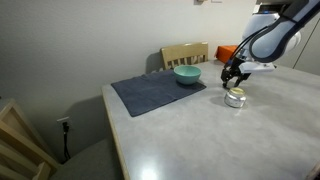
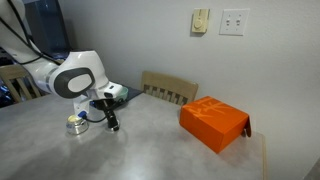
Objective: Uncover the silver bottle and put the lid on the table
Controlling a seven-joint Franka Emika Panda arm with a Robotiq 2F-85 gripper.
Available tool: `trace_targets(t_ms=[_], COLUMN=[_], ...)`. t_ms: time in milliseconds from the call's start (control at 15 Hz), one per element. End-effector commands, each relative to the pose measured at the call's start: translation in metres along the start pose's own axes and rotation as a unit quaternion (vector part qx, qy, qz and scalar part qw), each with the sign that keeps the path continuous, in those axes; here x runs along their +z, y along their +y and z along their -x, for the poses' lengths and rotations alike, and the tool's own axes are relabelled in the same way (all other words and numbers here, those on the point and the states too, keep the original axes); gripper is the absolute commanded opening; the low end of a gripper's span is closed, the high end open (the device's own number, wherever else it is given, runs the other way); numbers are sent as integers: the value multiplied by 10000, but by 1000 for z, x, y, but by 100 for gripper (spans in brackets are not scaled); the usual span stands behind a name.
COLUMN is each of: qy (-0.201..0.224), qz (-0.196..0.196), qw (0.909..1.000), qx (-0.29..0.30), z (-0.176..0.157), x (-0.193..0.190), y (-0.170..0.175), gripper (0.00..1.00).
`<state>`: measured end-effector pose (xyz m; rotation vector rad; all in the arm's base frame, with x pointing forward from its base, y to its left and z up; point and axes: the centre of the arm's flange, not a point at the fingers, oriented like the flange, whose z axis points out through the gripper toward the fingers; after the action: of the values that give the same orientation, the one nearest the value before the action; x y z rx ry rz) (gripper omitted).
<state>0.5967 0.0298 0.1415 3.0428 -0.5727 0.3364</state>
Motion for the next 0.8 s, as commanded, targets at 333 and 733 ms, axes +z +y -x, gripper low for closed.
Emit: trace_targets(t_ms=[333,733], qy=[-1,-19], qz=[126,188], qw=[9999,9998], qx=[51,29], z=[-4,-4], x=[12,13], y=[-3,-5], gripper=[44,44])
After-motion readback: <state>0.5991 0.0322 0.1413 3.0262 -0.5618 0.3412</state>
